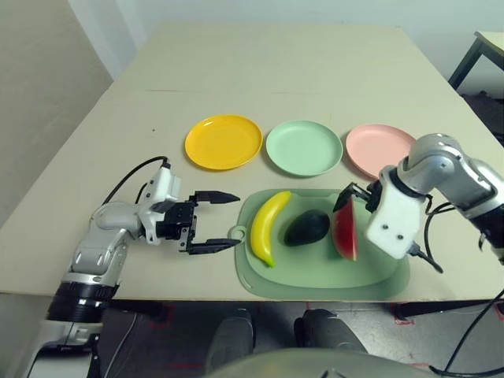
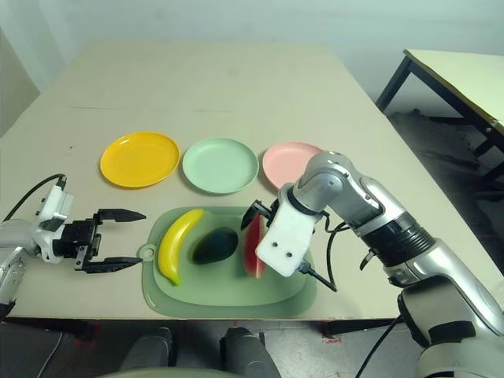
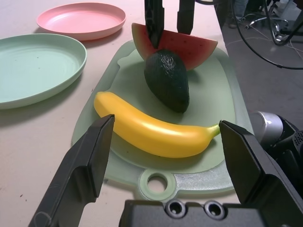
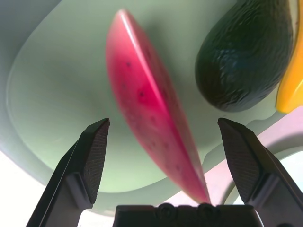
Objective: Place the fruits into color-matched plates.
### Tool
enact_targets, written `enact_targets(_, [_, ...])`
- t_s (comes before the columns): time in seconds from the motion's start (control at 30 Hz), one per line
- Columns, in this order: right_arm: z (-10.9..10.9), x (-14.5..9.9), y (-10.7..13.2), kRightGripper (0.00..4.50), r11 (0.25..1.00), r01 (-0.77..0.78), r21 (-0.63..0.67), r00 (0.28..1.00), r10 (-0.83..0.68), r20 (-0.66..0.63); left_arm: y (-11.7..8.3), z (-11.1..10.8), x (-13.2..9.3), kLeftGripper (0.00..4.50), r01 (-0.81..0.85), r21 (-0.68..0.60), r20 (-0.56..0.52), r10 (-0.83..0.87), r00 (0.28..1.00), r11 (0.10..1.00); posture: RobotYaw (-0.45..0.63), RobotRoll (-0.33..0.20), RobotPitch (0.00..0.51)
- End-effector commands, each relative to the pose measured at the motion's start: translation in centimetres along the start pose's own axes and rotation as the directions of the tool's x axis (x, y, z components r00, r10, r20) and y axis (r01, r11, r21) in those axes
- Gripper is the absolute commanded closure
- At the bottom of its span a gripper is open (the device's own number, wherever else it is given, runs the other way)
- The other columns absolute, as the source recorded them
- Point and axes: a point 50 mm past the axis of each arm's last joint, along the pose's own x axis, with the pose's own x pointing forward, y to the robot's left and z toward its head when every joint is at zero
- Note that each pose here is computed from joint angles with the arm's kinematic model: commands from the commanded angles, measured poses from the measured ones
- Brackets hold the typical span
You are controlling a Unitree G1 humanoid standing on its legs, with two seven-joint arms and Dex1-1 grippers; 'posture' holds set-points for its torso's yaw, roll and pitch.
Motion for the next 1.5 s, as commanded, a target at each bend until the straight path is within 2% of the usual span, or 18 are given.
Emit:
enact_targets(0.03, [-0.2,0.5,0.1,0.02,0.999,-0.026,0.018,1.000,0.027,-0.008,0.0,0.3,-0.3,0.00,-0.001,0.004,-0.006,0.001,1.000,1.000,-0.01,0.000,0.088])
enact_targets(0.7, [0.3,1.4,0.1,0.02,0.995,-0.055,0.087,0.998,0.053,0.030,0.1,0.9,-0.1,0.00,0.005,0.015,-0.004,-0.005,1.000,1.000,-0.01,0.000,0.089])
enact_targets(0.8, [0.4,1.5,0.2,0.43,0.994,-0.049,0.097,0.998,0.045,0.045,0.2,1.1,-0.1,0.00,0.000,0.022,0.001,0.000,1.000,1.000,-0.01,0.000,0.086])
enact_targets(1.0, [0.4,1.5,1.0,2.67,0.991,-0.072,0.116,0.997,0.067,0.047,0.7,1.5,-0.3,0.00,-0.015,0.033,0.005,0.014,1.000,0.999,-0.01,0.000,0.086])
enact_targets(1.07, [0.4,1.4,1.4,3.09,0.988,-0.089,0.127,0.995,0.084,0.046,0.8,1.6,-0.3,0.00,-0.017,0.033,0.007,0.017,1.000,0.999,-0.01,0.000,0.085])
enact_targets(1.3, [0.0,0.3,3.0,3.20,0.972,-0.127,0.200,0.992,0.126,0.019,0.8,1.6,-0.1,0.00,-0.007,0.033,0.007,0.007,1.000,0.999,-0.03,0.000,0.082])
enact_targets(1.5, [-2.8,-3.1,1.0,3.20,0.965,-0.012,0.264,0.992,0.044,-0.117,1.1,1.6,0.2,0.00,-0.002,0.030,0.013,0.002,1.000,1.000,-0.04,0.000,0.077])
